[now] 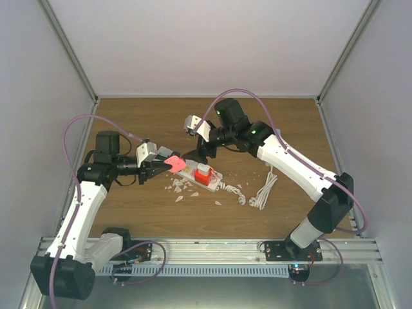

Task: Pull the plug off the socket

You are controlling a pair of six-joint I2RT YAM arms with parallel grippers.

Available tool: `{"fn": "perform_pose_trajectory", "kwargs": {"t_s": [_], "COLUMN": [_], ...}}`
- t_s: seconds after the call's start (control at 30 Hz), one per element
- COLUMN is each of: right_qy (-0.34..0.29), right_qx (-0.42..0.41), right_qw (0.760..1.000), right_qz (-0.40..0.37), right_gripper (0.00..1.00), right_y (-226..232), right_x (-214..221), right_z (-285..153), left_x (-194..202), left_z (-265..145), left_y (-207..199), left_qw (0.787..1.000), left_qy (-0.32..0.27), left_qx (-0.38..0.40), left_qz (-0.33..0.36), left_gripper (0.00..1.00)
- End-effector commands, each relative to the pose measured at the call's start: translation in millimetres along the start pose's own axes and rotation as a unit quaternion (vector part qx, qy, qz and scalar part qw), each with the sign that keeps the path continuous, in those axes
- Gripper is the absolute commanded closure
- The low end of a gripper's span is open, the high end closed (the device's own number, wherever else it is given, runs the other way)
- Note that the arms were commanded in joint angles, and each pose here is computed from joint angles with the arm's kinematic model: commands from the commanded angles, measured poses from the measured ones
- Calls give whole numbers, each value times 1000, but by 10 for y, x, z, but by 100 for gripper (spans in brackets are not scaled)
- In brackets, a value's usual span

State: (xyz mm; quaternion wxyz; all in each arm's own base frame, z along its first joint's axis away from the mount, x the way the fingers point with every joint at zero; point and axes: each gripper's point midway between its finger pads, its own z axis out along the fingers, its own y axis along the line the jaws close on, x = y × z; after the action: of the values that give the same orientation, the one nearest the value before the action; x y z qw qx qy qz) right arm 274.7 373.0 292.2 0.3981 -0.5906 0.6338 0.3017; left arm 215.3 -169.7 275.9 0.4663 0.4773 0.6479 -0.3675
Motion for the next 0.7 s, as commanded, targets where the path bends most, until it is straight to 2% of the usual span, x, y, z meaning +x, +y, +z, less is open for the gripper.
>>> {"fn": "perform_pose_trajectory", "kwargs": {"t_s": [0.0, 0.3, 0.67], "right_qy": [-13, -29, -75], "right_qx": [-21, -132, -252], "right_qw": [1000, 990, 964], "right_qz": [-8, -32, -42], "right_gripper": [7, 7, 7], "right_y": [105, 539, 990], "right_x": [-95, -91, -227], "right_z": [-9, -3, -214], "left_x": [-224, -387, -411], "left_z": [-17, -31, -18], "left_y": [-122, -219, -289], "left_qw": [999, 997, 995], "left_qy": [-25, -45, -52], "left_qx": [17, 37, 55], "left_qz": [32, 49, 65], "left_gripper": [99, 99, 99]}}
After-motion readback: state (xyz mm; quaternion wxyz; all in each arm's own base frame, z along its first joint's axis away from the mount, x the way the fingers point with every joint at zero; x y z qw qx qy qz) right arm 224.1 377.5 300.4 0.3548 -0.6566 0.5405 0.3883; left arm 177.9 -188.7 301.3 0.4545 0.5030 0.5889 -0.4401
